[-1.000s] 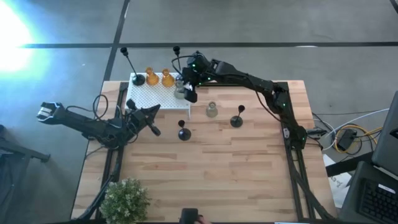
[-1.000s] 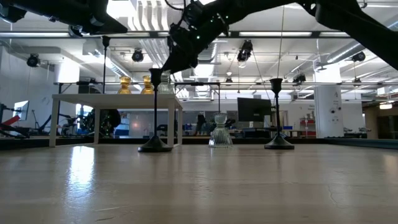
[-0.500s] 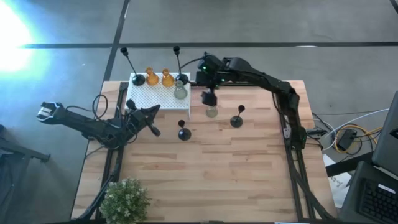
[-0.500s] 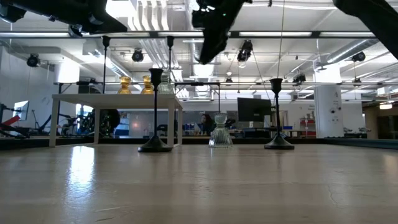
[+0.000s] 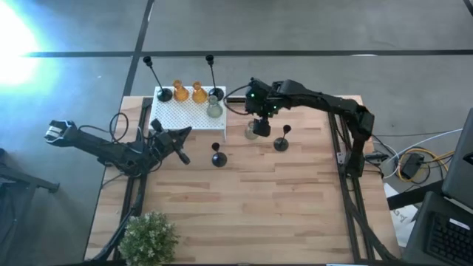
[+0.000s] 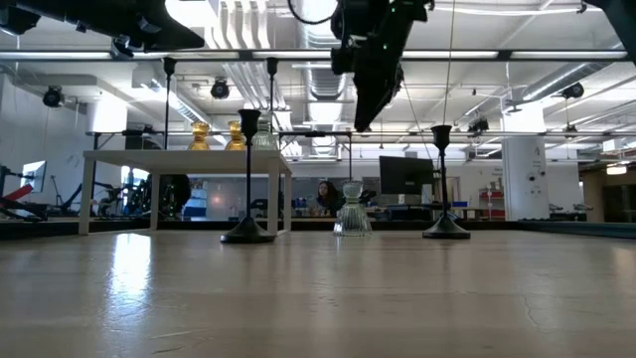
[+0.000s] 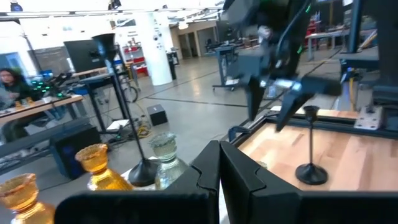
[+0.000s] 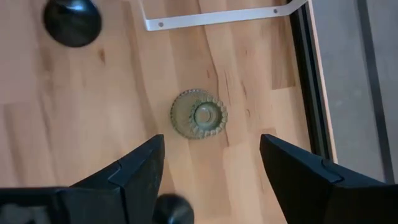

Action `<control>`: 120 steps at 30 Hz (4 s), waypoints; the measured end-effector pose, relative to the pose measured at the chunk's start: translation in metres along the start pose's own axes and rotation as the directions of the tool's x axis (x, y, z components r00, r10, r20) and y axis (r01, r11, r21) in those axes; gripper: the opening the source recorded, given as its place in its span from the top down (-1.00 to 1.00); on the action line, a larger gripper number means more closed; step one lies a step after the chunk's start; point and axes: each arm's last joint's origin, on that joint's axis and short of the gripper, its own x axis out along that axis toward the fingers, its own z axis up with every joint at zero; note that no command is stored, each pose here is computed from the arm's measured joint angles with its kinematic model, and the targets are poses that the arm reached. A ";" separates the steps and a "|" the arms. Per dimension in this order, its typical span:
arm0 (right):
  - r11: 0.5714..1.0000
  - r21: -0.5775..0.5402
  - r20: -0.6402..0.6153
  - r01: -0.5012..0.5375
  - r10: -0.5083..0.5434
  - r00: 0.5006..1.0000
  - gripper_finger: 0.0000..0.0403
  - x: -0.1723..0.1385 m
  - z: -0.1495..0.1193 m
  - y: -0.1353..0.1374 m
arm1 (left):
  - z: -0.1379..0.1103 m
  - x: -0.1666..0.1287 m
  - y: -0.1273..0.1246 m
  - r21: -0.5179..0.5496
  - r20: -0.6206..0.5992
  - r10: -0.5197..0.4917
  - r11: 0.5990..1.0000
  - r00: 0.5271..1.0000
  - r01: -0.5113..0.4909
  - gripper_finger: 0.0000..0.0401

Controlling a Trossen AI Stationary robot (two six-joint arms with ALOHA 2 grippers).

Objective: Pick & Place candle stick holders
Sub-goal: Put the transparent candle holder on the shelf

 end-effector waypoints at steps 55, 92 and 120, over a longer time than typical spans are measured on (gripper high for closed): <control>0.941 0.275 -0.013 -0.199 0.210 0.978 0.41 0.099 -0.026 -0.042 | 0.002 0.000 -0.004 0.007 0.039 -0.139 0.990 0.990 0.138 0.93; 0.950 -0.132 0.105 -0.283 0.297 0.949 0.93 -0.093 0.005 0.055 | 0.005 0.009 -0.032 0.033 -0.020 -0.449 0.893 0.893 0.449 0.26; 0.910 -0.245 0.096 -0.334 0.365 0.926 0.93 -0.102 0.008 0.108 | 0.039 0.126 -0.104 0.031 -0.160 -0.611 0.782 0.776 0.622 0.26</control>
